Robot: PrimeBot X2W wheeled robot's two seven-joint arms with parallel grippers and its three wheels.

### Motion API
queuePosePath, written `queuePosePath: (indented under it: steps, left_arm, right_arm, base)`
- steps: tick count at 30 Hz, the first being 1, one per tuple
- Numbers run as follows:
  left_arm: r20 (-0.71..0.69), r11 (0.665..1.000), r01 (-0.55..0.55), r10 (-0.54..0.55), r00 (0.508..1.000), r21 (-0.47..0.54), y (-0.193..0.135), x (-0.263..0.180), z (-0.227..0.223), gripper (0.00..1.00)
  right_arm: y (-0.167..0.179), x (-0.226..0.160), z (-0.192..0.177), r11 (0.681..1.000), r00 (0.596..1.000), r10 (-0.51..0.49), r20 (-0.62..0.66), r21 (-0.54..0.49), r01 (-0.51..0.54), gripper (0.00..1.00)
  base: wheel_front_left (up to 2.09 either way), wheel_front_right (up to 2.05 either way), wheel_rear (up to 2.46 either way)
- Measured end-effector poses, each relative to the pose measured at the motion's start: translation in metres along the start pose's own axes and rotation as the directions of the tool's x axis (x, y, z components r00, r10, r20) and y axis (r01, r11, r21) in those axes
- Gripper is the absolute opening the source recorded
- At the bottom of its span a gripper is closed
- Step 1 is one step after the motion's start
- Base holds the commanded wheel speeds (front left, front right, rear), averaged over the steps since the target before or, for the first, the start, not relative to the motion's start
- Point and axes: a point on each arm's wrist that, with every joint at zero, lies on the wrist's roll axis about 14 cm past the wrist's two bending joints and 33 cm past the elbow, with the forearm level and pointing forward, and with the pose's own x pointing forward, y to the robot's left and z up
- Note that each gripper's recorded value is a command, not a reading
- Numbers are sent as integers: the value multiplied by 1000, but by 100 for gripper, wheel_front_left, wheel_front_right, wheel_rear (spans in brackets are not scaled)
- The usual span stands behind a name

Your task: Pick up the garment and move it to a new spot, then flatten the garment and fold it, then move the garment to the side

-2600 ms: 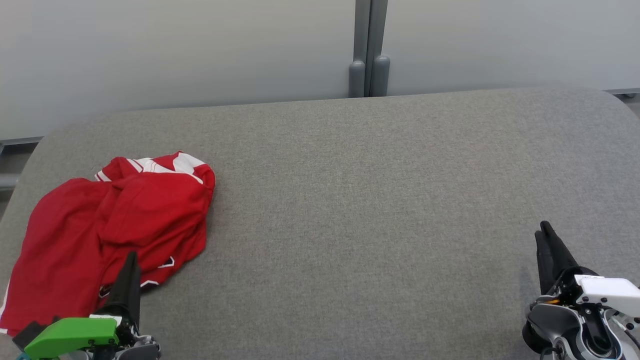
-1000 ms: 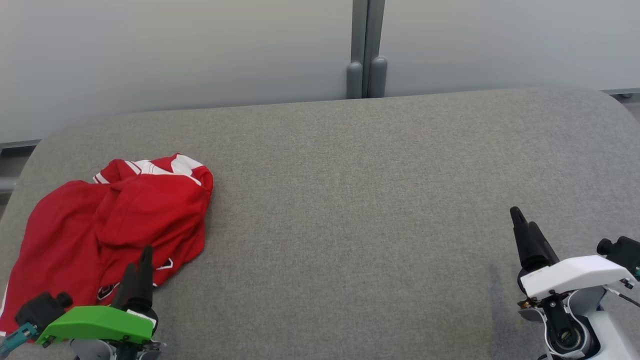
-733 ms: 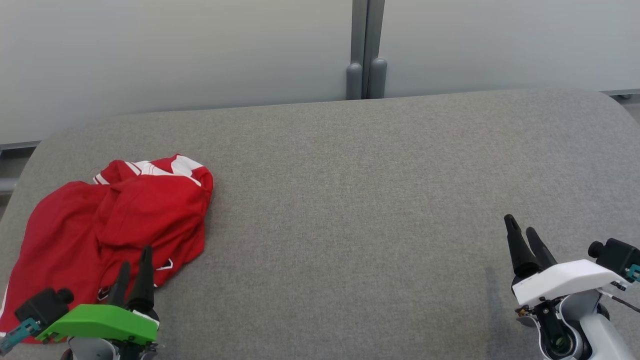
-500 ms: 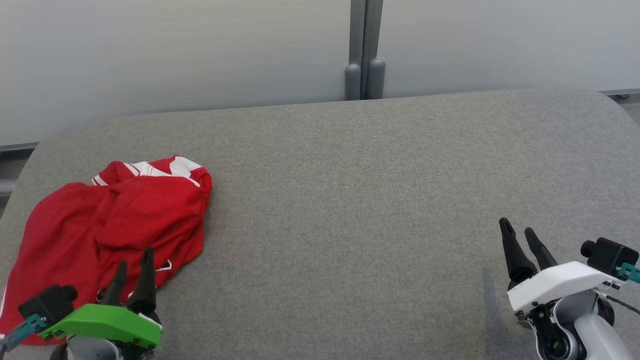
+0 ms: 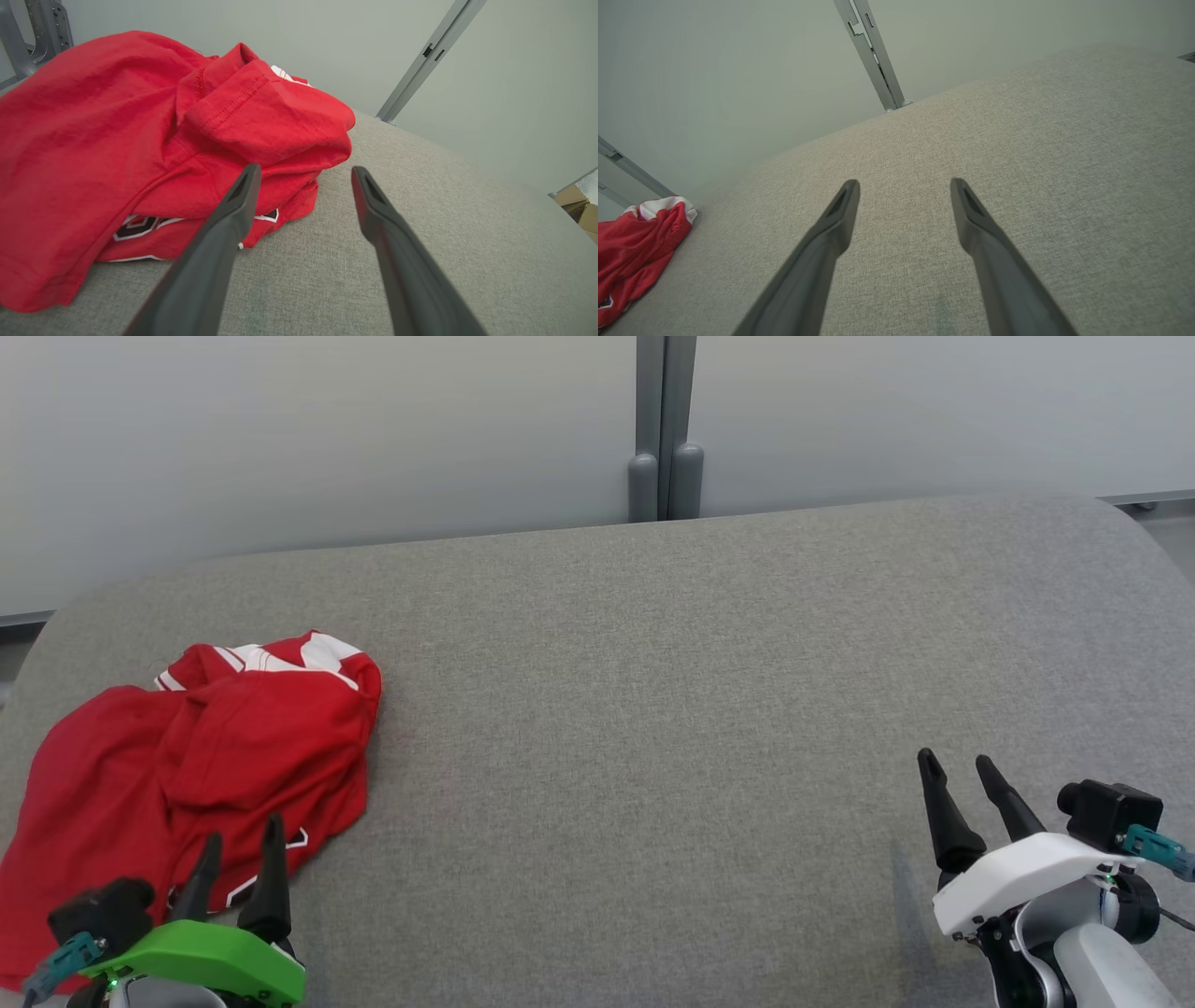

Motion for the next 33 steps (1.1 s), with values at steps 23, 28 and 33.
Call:
queuePosePath:
  steps: [23,28,33]
  left_arm:
    - [24,976,-54,50,998,212,22,-9,-6,100]
    - [21,974,-51,47,999,223,23,-10,-10,100]
    - [24,976,-51,47,999,209,23,-10,-14,100]
  right_arm:
    - [9,-4,3,955,996,76,38,-291,-62,100]
    - [9,-4,4,937,995,91,43,-342,-71,100]
    - [13,-4,1,940,993,104,47,-331,-82,100]
  base:
    - [0,0,0]
    - [0,0,0]
    - [0,0,0]
